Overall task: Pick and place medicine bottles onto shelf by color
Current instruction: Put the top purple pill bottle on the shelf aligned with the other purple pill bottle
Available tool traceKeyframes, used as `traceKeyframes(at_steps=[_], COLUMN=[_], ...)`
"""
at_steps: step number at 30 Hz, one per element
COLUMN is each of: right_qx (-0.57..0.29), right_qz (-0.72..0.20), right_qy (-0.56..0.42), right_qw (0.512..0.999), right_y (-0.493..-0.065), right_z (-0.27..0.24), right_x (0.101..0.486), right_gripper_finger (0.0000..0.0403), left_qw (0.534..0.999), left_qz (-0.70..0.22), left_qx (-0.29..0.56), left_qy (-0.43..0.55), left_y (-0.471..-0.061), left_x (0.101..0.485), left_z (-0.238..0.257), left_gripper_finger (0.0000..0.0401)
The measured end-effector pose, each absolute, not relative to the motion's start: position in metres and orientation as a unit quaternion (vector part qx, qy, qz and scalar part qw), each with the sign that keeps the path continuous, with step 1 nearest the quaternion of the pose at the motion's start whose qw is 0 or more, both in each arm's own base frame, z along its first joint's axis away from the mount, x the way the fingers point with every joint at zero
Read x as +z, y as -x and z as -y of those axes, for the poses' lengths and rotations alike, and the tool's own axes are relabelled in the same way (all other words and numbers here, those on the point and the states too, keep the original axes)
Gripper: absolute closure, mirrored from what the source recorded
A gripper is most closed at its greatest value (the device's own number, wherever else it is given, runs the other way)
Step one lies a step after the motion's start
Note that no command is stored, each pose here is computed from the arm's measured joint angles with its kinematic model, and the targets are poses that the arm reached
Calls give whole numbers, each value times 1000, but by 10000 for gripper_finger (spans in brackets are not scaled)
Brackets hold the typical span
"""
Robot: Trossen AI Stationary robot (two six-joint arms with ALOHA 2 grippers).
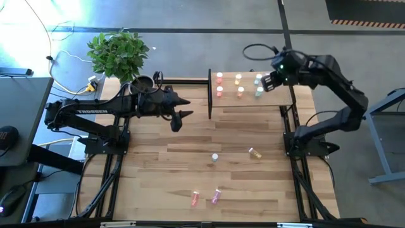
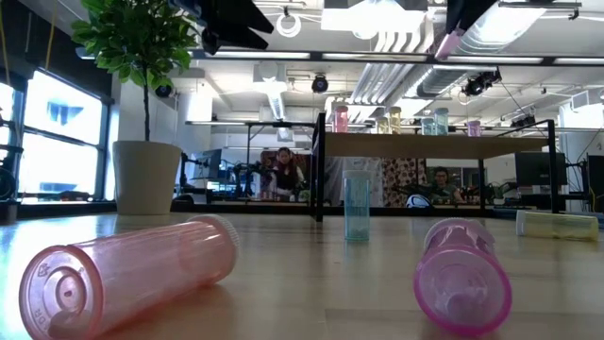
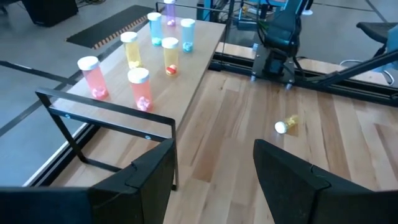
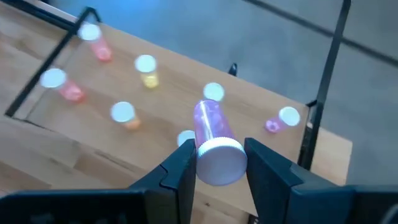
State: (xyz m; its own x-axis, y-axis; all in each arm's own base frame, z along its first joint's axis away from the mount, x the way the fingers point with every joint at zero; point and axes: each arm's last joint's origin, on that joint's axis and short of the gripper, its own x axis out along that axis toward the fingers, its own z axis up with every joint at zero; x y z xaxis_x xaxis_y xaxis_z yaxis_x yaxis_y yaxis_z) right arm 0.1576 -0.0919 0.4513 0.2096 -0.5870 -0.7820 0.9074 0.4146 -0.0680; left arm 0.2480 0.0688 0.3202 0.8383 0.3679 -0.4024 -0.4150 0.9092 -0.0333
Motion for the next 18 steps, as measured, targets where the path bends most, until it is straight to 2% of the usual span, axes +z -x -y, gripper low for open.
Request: traceKeyframes(at_steps=[12,18], right_qx=[-490,-492], right_qz=[-463,-474], right_qy=[-299,-299], right_qw=[675,666], right_y=[-144,-141], right_z=[133,138], right_x=[406,400], right_gripper_finger=[290,290], left_qw=[955,955], left_qz=[-197,-197], left_qx=[215,214], left_qy=[63,62], left_y=[-246,-246], left_x=[320,320], left_z=[-74,-74], left_gripper_finger=[194,194])
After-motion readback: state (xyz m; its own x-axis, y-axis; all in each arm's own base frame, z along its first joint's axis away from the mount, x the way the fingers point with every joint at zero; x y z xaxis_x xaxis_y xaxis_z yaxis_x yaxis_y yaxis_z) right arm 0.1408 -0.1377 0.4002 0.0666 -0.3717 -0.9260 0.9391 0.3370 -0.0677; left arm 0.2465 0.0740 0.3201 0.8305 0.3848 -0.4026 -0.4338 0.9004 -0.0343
